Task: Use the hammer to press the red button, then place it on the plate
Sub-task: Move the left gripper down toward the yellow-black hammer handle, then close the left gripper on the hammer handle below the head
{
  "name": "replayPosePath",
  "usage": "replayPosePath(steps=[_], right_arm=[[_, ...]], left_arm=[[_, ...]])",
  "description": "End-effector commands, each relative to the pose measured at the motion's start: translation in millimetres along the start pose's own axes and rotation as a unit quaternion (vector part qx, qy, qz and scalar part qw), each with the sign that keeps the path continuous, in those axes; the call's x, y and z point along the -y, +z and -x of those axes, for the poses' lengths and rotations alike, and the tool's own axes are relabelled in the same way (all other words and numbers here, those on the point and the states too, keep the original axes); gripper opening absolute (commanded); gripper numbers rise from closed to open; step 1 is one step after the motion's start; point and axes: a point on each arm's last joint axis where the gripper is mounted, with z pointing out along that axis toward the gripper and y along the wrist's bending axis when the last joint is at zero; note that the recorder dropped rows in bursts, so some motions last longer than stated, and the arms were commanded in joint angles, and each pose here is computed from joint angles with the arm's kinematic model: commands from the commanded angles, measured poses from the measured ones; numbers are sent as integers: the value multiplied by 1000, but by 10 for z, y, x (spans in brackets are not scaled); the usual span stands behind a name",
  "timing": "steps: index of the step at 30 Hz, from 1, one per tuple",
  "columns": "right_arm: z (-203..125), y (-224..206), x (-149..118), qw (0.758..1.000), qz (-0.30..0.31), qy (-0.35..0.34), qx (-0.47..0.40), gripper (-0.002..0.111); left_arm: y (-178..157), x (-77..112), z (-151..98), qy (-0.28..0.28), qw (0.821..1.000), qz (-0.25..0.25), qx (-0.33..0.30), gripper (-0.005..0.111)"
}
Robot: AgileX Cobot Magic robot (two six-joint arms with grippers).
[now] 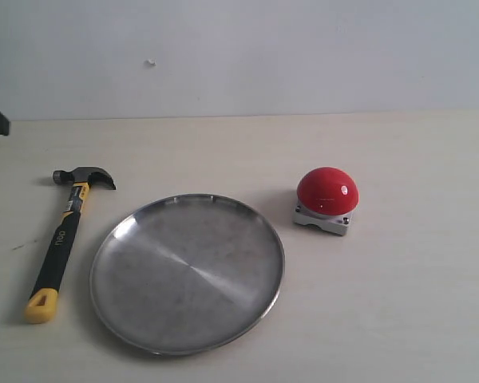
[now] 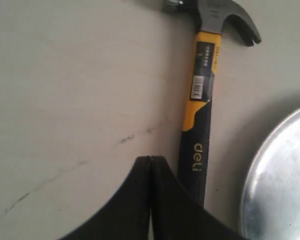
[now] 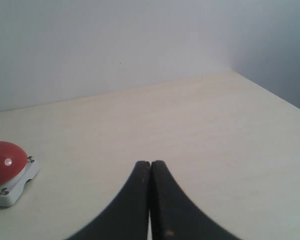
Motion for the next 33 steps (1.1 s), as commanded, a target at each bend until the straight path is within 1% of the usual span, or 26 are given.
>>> replayPosePath(steps=[1,2,4,5,7,8,9,11,18,23,33], right_arm=[[-4,0,4,1000,-3,-2,5,0],[-4,0,4,1000,-3,-2,5,0],[-4,0,4,1000,-3,-2,5,0],[-4,0,4,1000,-3,-2,5,0],[-4,0,4,1000,-3,-2,5,0],[-4,0,4,1000,-3,-2,5,0],[-4,0,4,1000,-3,-2,5,0],[-4,0,4,1000,-3,-2,5,0],[-4,0,4,1000,-3,-2,5,0],[-4,0,4,1000,-3,-2,5,0],[-4,0,4,1000,-3,-2,5,0]], left_arm=[[277,497,310,84,996,0,-21,6],[367,635,400,96,995,-5,-21,13],[536,777,535,80,996,-1,-27,30],[630,811,570,83,996,11,-41,37],[811,795,612,99,992,40,-72,54],[901,787,622,102,990,45,-80,60],[989,787,640,108,990,44,-75,64],[1112,791,656,115,991,41,-62,65],[1395,758,606,122,989,44,-76,65],[1492,755,607,131,988,42,-70,65],[1676,723,545,133,985,48,-100,65]])
